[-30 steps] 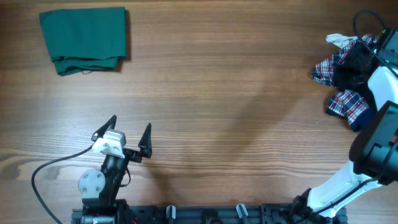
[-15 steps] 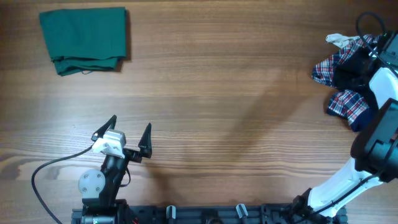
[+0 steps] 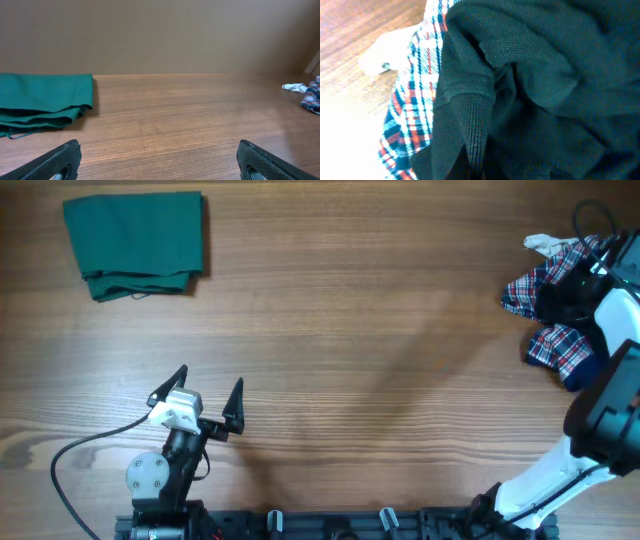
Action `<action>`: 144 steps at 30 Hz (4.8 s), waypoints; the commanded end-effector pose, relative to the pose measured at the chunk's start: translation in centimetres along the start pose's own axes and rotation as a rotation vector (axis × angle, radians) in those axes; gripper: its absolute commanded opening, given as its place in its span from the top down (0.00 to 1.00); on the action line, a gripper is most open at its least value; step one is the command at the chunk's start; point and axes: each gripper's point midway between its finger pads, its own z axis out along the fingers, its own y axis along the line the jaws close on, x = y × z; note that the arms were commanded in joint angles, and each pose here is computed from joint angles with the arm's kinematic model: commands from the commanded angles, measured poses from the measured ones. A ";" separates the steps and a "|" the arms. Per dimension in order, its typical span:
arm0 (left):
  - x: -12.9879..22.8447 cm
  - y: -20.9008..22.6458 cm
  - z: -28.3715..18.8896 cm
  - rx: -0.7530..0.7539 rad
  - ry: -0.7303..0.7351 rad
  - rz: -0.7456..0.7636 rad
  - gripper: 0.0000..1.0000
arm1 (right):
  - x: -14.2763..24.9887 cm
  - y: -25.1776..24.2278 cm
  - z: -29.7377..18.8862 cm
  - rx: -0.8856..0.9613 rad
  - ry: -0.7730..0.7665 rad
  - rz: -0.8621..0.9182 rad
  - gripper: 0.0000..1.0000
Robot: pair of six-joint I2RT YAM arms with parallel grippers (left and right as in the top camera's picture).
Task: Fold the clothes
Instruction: 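Reach the right gripper into the clothes pile and grasp the black shirt, then pull the black shirt left off the plaid shirt with the right gripper, then lay the black shirt flat at center and move right gripper to its right edge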
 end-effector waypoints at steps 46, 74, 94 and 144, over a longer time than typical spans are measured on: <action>0.1 0.0 0.0 0.004 -0.001 0.012 0.00 | 3.2 27.4 -41.6 -1.113 -0.247 -0.272 0.96; -1.3 -3.0 -0.3 0.173 -0.055 0.039 0.00 | 12.0 30.8 -51.6 -1.510 -0.007 -0.413 0.96; 0.1 -1.7 -0.1 0.098 0.000 0.014 0.00 | 18.3 47.6 -37.5 -1.487 0.051 -0.376 0.83; -2.6 -11.0 -3.1 0.705 -0.042 0.011 0.00 | 21.1 28.1 -16.3 -0.434 0.328 -0.672 0.00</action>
